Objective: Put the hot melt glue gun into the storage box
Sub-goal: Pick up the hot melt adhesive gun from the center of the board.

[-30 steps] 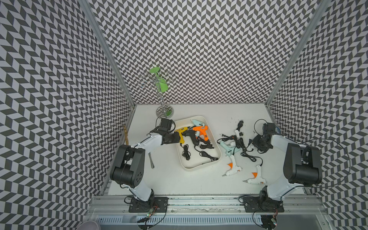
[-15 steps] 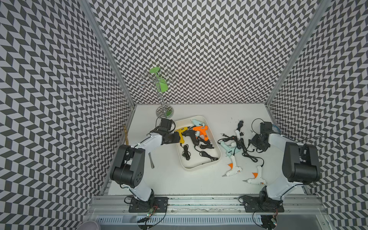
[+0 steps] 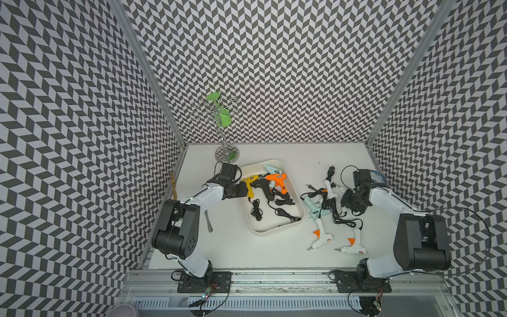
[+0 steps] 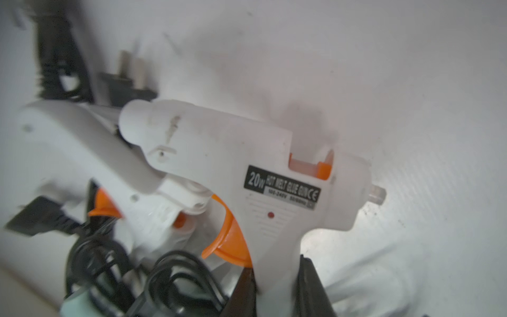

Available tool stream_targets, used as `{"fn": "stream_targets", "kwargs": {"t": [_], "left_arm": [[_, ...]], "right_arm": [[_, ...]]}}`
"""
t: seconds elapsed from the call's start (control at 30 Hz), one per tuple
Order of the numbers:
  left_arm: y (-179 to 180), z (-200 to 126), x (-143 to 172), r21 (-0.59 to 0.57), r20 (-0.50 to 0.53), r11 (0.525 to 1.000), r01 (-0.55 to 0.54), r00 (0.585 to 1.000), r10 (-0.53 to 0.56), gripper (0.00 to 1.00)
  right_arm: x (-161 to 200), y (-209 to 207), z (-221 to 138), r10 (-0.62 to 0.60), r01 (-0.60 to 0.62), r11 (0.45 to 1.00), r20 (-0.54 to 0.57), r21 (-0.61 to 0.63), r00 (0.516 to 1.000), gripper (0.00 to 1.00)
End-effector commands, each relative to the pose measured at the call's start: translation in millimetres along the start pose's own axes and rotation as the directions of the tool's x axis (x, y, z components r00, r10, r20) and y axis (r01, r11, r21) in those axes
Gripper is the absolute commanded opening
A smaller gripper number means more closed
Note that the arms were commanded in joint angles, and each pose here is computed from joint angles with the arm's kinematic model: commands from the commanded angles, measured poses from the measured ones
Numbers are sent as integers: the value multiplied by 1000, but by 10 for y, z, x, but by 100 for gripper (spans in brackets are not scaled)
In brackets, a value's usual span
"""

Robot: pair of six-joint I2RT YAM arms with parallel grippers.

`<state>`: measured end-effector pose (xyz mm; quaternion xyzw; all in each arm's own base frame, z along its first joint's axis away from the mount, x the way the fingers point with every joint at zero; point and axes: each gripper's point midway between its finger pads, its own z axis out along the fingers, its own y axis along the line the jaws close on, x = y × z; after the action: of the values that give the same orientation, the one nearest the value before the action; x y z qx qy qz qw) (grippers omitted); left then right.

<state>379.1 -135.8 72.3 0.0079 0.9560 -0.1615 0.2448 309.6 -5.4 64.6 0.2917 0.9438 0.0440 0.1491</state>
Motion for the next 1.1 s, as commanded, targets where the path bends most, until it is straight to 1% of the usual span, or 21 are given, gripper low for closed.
{"fn": "stream_targets", "kwargs": {"t": [0.0,0.2,0.33,0.47,0.6,0.73,0.83,0.9,1.0,1.07], "left_arm": [[-63,-182,-231,4,82,1000,-28,996,27,46],[-65,-266,-286,-13,97,999,-36,995,37,47],[-52,-288,-283,-25,95,999,-43,994,45,47],[-44,-285,-273,-32,89,999,-43,995,45,47],[-40,-281,-275,-38,87,998,-42,995,45,47],[-38,-265,-280,-41,83,998,-43,995,46,47],[-39,-261,-294,-43,84,998,-44,995,47,47],[-43,-258,-305,-43,85,998,-44,995,48,47],[-54,-254,-314,-43,85,998,-44,995,48,46],[-55,-255,-310,-45,85,998,-47,995,51,47]], "right_arm": [[-68,84,-214,-35,35,999,48,13,998,2],[-338,219,-499,-69,70,998,153,-2,986,2],[-584,362,-798,-104,109,994,236,-8,966,1],[-785,586,-1133,-126,149,987,300,-57,946,0],[-894,800,-1450,-145,191,976,354,-100,924,0],[-933,988,-1674,-172,237,963,380,-132,909,0],[-948,1181,-1880,-204,281,951,421,-129,884,0],[-1013,1268,-2072,-215,292,952,473,-95,854,0],[-1112,1391,-2316,-212,305,948,537,-91,817,0],[-1160,1492,-2455,-223,325,943,584,-74,781,0]]}}
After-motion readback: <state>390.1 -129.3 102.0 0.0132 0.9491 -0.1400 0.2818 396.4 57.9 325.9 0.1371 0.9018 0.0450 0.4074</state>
